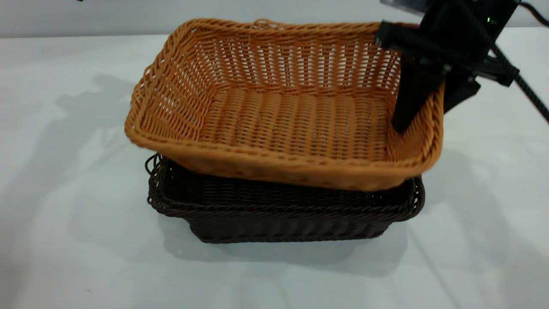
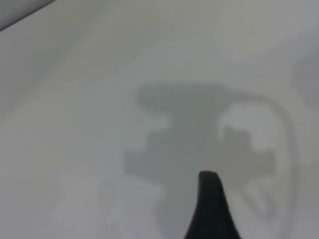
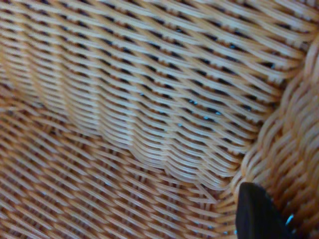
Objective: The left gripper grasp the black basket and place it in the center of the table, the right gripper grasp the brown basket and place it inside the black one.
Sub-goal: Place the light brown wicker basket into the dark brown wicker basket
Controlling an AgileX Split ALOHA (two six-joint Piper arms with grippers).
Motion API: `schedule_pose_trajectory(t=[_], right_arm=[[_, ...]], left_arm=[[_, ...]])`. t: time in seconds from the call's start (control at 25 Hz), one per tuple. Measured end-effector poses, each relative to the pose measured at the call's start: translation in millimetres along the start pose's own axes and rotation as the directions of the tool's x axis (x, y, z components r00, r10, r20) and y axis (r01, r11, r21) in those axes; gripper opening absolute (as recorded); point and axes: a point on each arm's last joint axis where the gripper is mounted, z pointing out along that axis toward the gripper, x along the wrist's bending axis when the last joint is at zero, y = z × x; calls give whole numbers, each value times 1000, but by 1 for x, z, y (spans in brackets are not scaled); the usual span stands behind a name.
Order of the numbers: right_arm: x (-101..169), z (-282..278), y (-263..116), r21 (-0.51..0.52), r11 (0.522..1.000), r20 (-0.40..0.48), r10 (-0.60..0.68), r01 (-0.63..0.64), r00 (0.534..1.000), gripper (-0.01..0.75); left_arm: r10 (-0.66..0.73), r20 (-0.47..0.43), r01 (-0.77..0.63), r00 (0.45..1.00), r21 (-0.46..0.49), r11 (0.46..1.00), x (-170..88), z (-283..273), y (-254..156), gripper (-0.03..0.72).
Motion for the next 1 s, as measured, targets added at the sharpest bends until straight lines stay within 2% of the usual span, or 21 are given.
schedule_pose_trajectory(t=[0.32,0.72,1.0], right_arm=[[9,12,-6,-1,996,29,-92,92,995,135],[10,13,1,-82,991,50,-103,107,993,143],[5,26,3,-55,995,51,-84,87,995,220]], left_arm=[[-1,1,1,1000,0,1000,0,0,0,475],[-1,4,1,1000,7,1000,0,0,-1,475],[-1,5,0,1000,10,1000,0,0,-1,475]])
